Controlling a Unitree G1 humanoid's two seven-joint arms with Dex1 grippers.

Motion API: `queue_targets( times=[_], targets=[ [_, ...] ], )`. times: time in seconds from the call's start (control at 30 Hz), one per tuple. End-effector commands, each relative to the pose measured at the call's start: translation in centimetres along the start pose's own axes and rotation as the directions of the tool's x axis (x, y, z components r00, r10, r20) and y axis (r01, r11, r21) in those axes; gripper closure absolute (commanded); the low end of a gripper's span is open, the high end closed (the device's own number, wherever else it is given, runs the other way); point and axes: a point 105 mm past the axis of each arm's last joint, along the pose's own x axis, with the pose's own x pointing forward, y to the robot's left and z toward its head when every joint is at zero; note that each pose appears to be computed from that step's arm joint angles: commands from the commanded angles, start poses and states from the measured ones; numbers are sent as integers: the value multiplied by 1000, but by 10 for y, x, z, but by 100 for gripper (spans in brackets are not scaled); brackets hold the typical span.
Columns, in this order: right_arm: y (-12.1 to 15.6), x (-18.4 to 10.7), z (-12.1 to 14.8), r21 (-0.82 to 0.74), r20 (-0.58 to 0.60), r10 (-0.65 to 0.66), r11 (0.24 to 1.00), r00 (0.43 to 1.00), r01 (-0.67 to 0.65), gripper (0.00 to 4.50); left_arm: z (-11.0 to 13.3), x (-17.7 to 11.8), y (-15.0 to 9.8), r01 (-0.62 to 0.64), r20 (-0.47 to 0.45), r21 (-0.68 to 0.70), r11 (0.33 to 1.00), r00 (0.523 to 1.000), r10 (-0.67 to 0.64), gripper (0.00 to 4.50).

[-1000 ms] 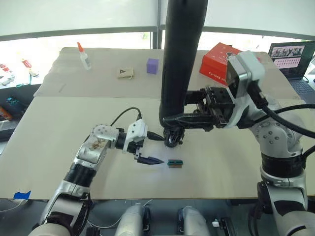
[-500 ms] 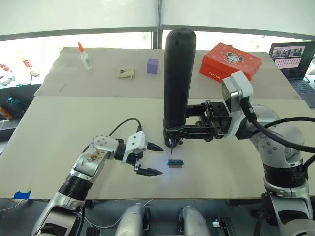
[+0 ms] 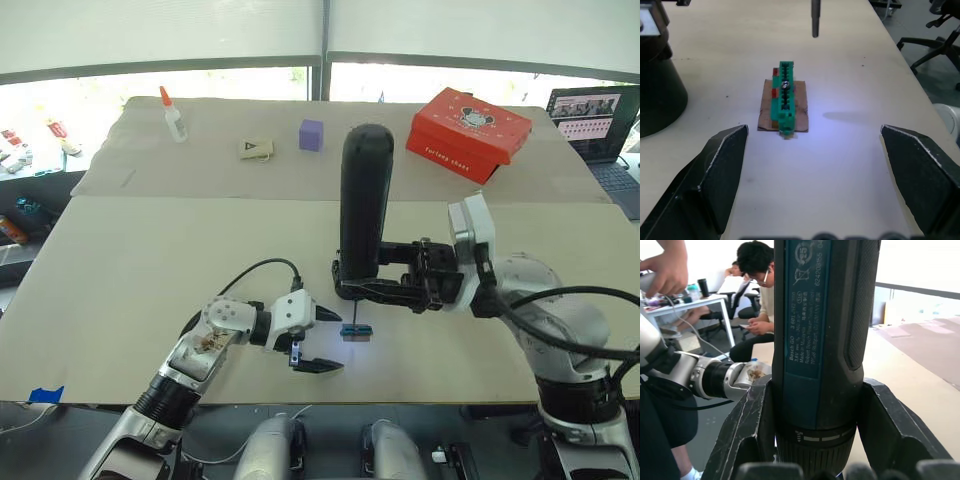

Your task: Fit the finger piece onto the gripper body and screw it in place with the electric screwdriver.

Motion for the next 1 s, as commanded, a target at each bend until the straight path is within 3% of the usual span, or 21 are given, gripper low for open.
queue_targets(
  times=[0.03,1.0],
  targets=[
    [6,0,11,-110,43,-14,994,999,19,258,-2,3,1,-8,-3,7,1000,1000,8,0],
    [8,-4,-2,-149,64,-102,983,993,111,258,0,8,11,-11,23,26,1000,1000,10,0]
  ],
)
